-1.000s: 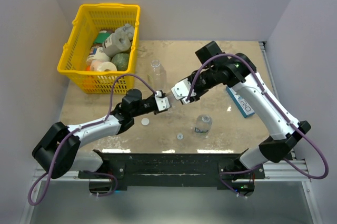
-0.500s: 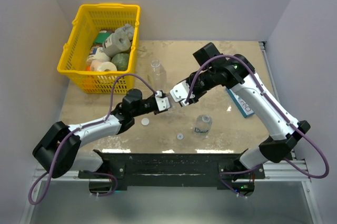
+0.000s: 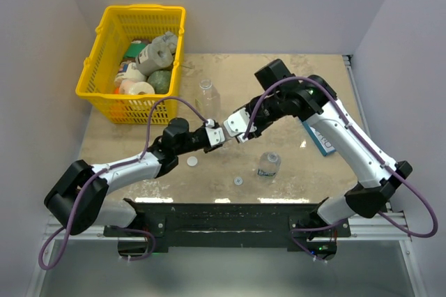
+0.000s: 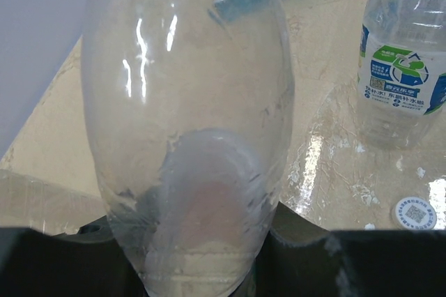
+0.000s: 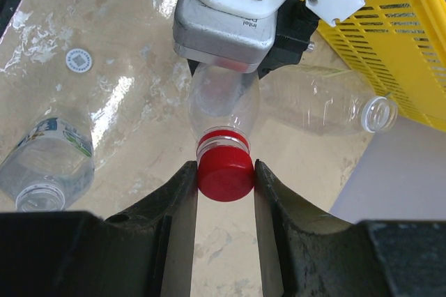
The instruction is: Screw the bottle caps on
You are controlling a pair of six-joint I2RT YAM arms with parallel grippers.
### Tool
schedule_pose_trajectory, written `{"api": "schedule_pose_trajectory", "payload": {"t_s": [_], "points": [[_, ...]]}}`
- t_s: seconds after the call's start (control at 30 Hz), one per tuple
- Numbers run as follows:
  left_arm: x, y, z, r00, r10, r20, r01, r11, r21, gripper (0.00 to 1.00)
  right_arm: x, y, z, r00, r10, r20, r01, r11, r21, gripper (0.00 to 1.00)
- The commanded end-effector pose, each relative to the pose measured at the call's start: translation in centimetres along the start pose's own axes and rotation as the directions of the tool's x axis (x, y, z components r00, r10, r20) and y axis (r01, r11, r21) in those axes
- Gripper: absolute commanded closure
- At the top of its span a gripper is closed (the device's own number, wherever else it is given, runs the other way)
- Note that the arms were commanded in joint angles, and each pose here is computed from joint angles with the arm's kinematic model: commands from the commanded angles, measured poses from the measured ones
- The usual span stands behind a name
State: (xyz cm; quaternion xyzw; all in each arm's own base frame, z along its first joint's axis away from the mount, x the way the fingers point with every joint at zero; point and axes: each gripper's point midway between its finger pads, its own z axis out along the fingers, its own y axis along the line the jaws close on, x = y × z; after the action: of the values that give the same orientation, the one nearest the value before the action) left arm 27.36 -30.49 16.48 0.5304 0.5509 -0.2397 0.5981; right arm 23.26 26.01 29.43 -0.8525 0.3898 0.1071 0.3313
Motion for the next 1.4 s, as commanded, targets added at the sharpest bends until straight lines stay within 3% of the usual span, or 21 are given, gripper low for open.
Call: {"api": "schedule_pose_trajectory", "payload": {"t_s": [0.0,0.6,0.8,0.97,1.1,1.37], "points": [[-7.1,2.3,0.0,0.971,0.059,0.231,-0.045,0.997,-0.068,1.0,-0.2,0.2,0.6,0.999,0.04,0.01,-0.04,0.999,0.005,1.0],[-7.2,2.2,-0.7,0.963,0.069,0.26,-0.045,0.994,-0.095,1.0,-0.6,1.0,0.7,0.988,0.157,0.009,-0.155,0.983,-0.097,1.0],[-7.0,2.3,-0.8,0.96,0.124,0.251,-0.1,0.989,-0.106,1.0,0.4,1.3,0.6,0.996,0.084,-0.037,-0.088,0.99,-0.106,1.0],[-7.7,2.0,-0.8,0.957,0.071,0.281,-0.049,0.995,-0.083,1.0,0.7,1.2,0.2,0.998,0.032,-0.055,-0.037,0.996,-0.082,1.0],[-8.1,1.4,-0.8,0.955,0.006,0.298,0.007,0.999,-0.042,1.0,0.9,0.6,0.3,0.996,0.07,-0.058,-0.072,0.997,-0.035,1.0],[-8.0,1.1,-0.7,0.955,0.03,0.295,-0.024,0.999,-0.024,1.0,-0.1,-0.7,0.5,0.987,0.16,-0.006,-0.16,0.987,0.02,1.0]]}}
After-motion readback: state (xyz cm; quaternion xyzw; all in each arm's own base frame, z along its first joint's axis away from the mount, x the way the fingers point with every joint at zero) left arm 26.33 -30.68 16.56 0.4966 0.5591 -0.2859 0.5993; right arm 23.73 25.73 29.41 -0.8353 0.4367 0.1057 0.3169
